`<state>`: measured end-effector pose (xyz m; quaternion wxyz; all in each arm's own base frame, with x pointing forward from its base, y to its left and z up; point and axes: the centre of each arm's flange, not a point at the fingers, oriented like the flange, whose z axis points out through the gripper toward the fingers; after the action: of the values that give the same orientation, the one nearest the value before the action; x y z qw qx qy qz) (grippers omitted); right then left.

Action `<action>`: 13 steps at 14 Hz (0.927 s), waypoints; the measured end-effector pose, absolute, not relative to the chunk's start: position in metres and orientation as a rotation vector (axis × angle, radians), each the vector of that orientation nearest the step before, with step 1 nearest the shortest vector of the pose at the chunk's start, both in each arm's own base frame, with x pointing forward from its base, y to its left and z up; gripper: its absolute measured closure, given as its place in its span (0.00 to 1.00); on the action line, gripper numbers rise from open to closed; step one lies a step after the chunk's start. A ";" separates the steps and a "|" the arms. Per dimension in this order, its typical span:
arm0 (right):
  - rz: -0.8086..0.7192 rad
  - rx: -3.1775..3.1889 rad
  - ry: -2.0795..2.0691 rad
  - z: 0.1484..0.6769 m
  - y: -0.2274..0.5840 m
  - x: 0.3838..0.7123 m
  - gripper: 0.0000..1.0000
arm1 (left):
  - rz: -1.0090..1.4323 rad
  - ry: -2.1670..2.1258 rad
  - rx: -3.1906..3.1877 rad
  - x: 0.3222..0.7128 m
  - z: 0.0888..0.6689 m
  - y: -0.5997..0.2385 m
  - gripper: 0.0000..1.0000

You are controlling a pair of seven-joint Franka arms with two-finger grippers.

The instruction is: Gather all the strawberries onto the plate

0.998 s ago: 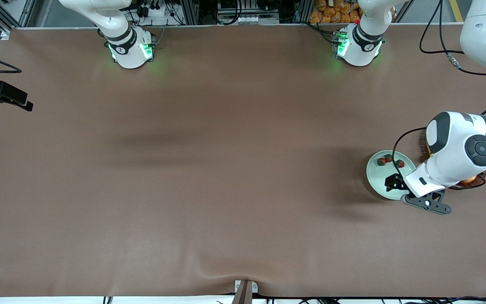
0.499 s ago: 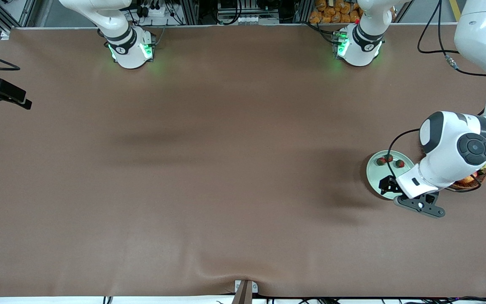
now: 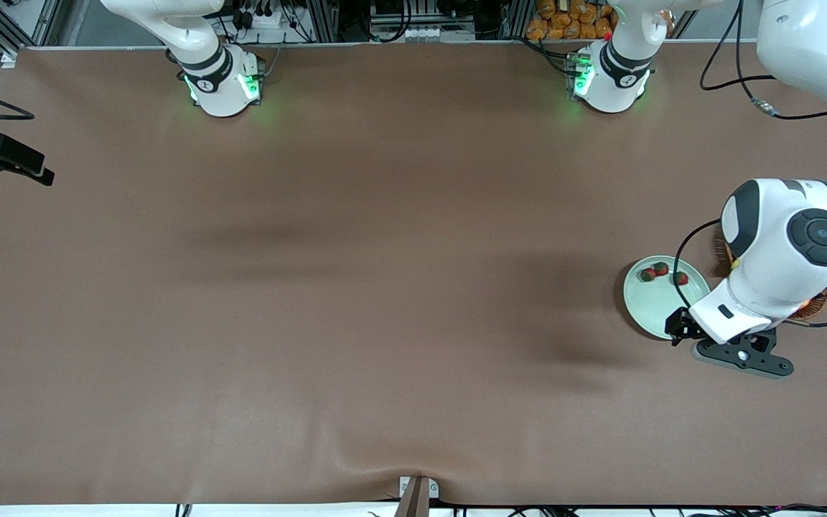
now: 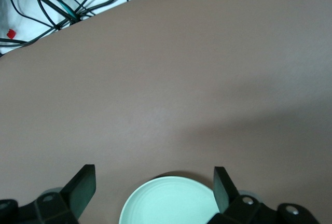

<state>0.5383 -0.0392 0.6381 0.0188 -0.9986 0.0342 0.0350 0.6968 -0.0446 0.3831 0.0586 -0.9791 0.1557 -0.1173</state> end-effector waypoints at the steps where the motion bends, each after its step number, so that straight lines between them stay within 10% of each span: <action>1: 0.109 -3.100 0.106 0.638 -0.039 0.538 0.00 | -0.368 0.462 -2.979 0.697 0.387 -0.047 0.00; 13: 0.114 -3.100 0.101 0.638 -0.038 0.538 0.00 | -0.093 0.248 -3.081 0.582 0.580 -0.066 0.00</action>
<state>0.5381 -0.0377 0.6378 0.0188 -0.9986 0.0327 0.0367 0.5817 -0.0662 0.5798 0.0246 -0.9960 0.0803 -0.0300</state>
